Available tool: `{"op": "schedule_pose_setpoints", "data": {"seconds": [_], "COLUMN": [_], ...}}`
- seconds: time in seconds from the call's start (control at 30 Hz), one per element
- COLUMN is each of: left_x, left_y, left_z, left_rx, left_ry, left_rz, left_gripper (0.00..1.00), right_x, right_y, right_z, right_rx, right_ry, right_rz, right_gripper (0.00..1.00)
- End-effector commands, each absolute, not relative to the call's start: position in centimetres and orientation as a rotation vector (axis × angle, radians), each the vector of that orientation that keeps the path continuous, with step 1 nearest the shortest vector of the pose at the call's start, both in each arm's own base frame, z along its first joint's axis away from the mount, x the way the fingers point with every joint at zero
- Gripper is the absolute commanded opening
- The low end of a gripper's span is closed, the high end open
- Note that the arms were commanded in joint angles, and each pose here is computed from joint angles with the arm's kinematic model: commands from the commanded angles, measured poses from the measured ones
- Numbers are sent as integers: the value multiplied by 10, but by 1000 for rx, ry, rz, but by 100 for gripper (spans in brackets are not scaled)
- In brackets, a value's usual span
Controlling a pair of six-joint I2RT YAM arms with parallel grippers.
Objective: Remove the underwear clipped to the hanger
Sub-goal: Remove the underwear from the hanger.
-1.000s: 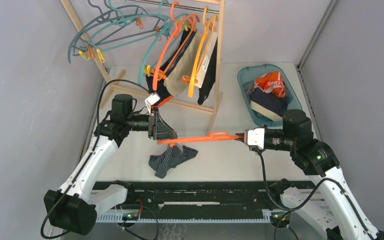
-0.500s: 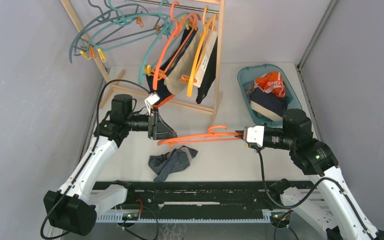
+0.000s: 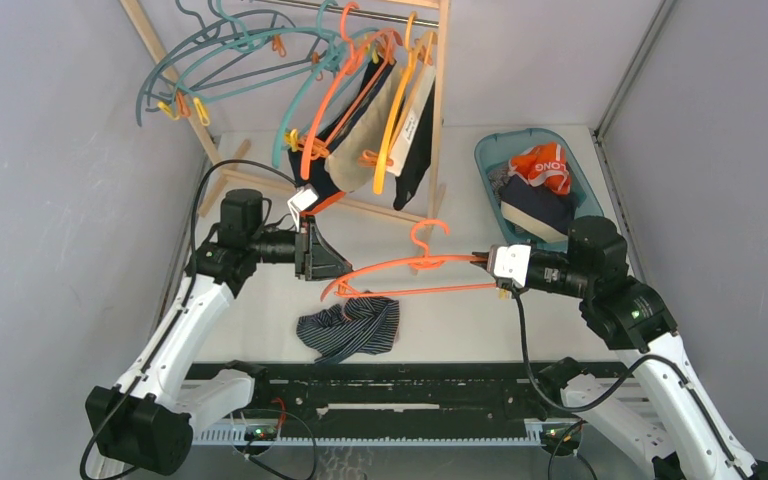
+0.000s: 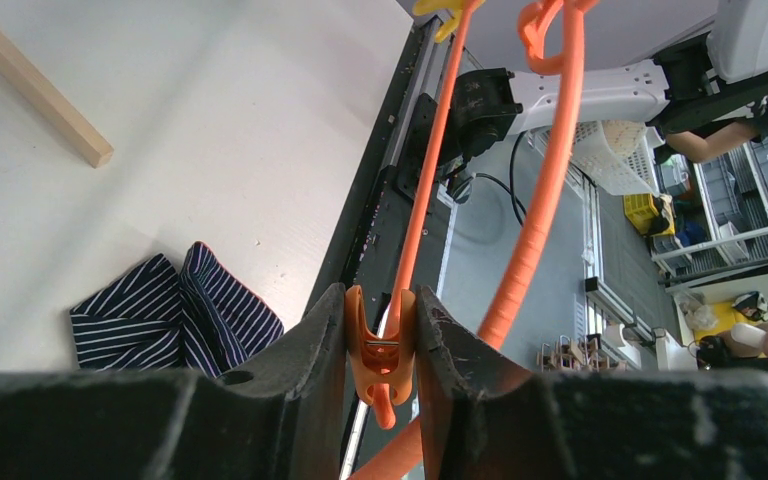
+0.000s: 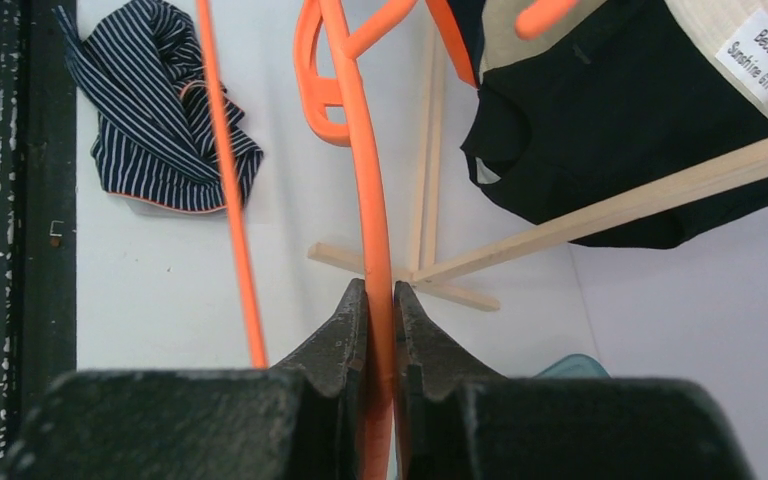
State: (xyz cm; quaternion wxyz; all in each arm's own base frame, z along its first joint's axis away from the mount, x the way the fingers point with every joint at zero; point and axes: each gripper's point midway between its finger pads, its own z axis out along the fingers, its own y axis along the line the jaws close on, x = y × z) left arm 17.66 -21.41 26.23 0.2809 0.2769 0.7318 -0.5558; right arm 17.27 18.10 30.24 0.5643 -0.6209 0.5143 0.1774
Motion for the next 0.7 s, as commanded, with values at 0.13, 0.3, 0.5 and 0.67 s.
{"op": "schedule_pose_setpoints", "data": {"seconds": [0.13,0.3,0.5,0.67], "left_x": [169,171,175,193], "left_y": [-215,-216,-217,-207], "left_z": [265,267,274,283], "left_rx": [781,778,765,720], "left_ry": [1920,1922,1904,1859], "left_rz": [-1504,-1506,-1494,-1371], "left_gripper": [24,8,0,0], "right_x": [188,186,187,178], "right_y": [179,182,181,184], "right_z": [329,332,329,318], "right_rx": [-1347,-1332,-1331,-1391], "right_ry": [1162,1107,1099,1089], "right_rz": [348,345,333,368], "right_gripper": [0,0,0,0]}}
